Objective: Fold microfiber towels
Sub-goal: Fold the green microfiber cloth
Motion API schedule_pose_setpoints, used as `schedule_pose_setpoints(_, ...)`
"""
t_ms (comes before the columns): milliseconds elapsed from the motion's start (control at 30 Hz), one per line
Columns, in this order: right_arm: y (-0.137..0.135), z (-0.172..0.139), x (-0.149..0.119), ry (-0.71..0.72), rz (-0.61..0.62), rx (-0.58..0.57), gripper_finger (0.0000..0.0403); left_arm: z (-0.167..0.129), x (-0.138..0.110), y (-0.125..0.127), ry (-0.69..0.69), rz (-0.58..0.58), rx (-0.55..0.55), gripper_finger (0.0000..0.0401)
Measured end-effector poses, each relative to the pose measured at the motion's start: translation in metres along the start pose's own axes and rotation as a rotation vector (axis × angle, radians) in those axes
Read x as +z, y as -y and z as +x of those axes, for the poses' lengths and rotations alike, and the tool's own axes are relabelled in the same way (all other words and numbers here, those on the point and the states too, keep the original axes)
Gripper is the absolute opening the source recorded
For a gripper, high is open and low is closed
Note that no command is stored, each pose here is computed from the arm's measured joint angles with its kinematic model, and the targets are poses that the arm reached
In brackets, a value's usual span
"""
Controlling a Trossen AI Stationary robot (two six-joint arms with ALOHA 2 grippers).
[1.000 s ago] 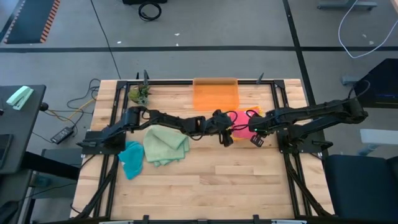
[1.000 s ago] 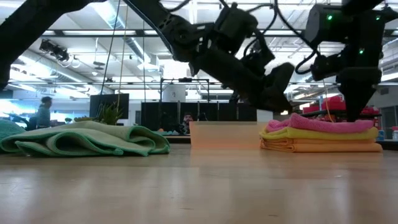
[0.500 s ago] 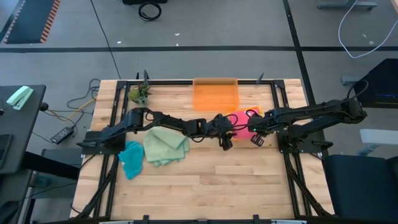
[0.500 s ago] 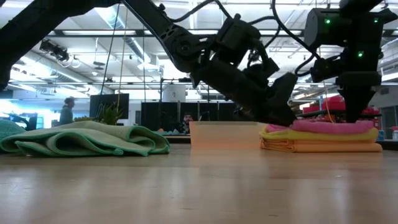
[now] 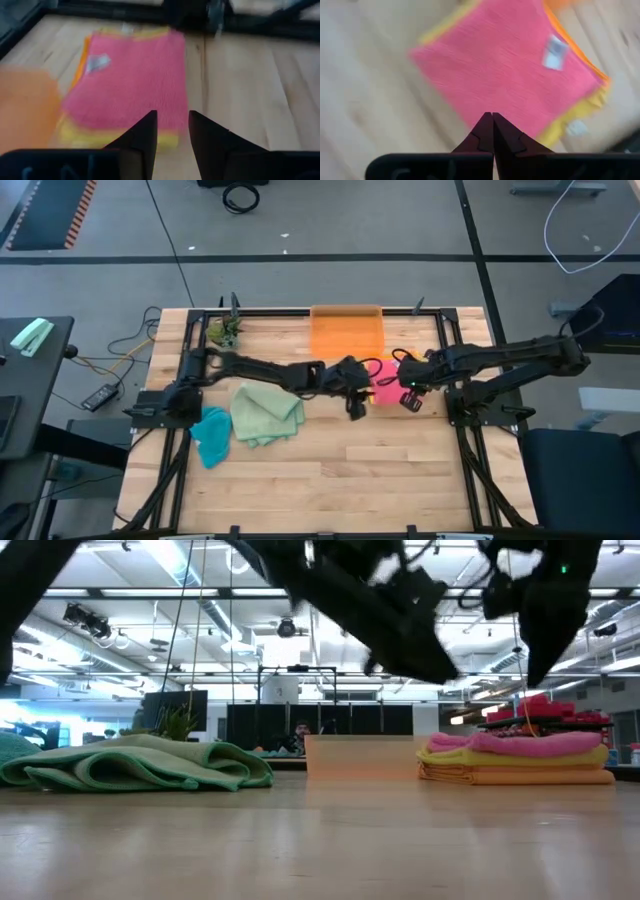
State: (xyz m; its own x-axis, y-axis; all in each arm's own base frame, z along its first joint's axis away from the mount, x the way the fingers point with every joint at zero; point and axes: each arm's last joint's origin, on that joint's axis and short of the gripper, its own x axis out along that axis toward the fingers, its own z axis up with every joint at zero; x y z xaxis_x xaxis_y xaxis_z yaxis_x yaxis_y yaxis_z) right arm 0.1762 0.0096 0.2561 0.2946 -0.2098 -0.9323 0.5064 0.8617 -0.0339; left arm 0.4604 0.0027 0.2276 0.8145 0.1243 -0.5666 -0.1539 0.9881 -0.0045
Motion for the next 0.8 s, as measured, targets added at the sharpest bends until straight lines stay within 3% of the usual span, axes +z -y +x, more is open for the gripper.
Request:
schedule_pose_setpoints(267,-0.044,0.000,-0.002,0.281,-0.118,0.167,0.0003,-0.073,-0.015,0.006,-0.429,0.052,0.082,0.0132)
schedule_pose_setpoints(433,-0.066,0.012,-0.002,0.453,-0.120,0.266,0.0003,-0.097,-0.053,0.029,-0.648,0.064,0.120,0.0144)
schedule_pose_setpoints(567,-0.080,0.029,-0.001,0.550,-0.141,0.330,0.0003,-0.119,-0.083,0.057,-0.611,0.099,0.127,0.0148)
schedule_pose_setpoints(800,-0.103,0.060,0.005,0.629,-0.183,0.359,0.0015,-0.129,-0.117,0.092,-0.344,0.082,0.051,0.0140)
